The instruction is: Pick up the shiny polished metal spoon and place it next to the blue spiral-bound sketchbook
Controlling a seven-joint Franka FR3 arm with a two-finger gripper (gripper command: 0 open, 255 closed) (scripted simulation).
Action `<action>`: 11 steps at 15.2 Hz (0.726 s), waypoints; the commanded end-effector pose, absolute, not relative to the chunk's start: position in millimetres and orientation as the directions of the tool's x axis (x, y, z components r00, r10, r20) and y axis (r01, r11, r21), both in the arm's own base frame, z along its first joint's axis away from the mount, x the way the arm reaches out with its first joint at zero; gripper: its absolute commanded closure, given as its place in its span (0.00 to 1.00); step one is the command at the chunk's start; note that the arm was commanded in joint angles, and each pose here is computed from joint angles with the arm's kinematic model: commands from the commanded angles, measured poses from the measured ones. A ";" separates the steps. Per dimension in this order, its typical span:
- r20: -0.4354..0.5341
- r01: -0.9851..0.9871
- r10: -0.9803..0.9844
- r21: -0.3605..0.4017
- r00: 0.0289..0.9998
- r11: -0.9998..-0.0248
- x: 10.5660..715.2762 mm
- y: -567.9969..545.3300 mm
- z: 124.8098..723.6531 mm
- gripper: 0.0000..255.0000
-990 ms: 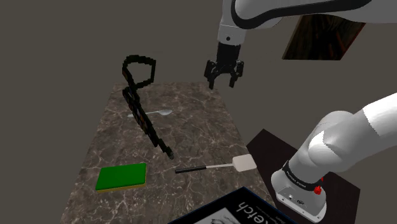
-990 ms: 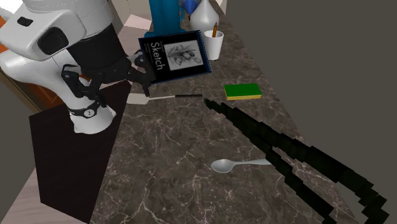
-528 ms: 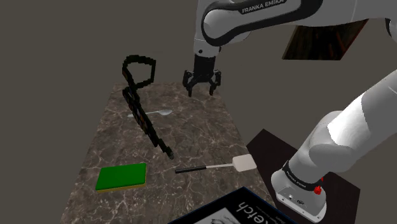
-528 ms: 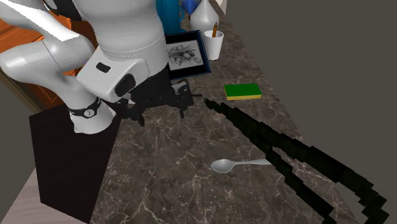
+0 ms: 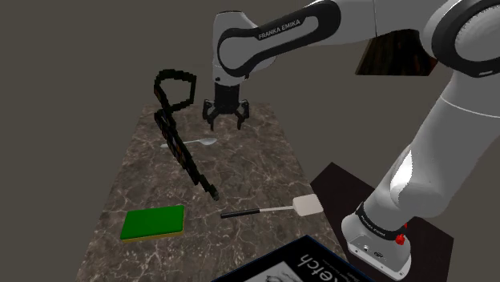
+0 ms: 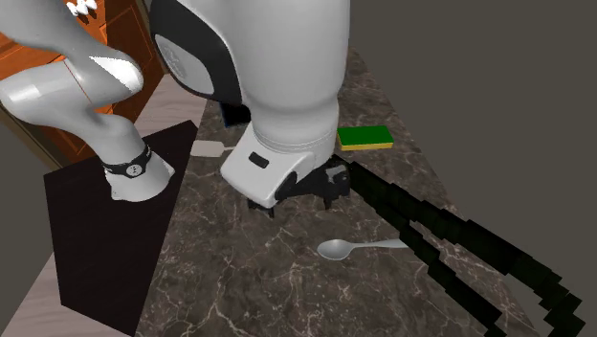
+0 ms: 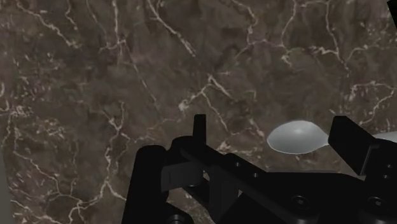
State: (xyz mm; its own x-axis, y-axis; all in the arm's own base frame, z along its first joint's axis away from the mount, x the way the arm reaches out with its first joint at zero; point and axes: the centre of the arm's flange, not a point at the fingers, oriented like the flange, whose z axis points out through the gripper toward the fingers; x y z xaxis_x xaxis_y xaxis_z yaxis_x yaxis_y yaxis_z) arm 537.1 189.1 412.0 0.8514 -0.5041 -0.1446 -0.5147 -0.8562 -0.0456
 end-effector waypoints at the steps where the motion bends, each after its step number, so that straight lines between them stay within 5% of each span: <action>1: -0.146 -0.534 -0.524 -0.042 0.839 -0.844 556.2 202.2 396.9 0.00; 11: -0.148 -0.565 -0.555 -0.036 0.818 -0.824 586.1 226.9 340.4 0.00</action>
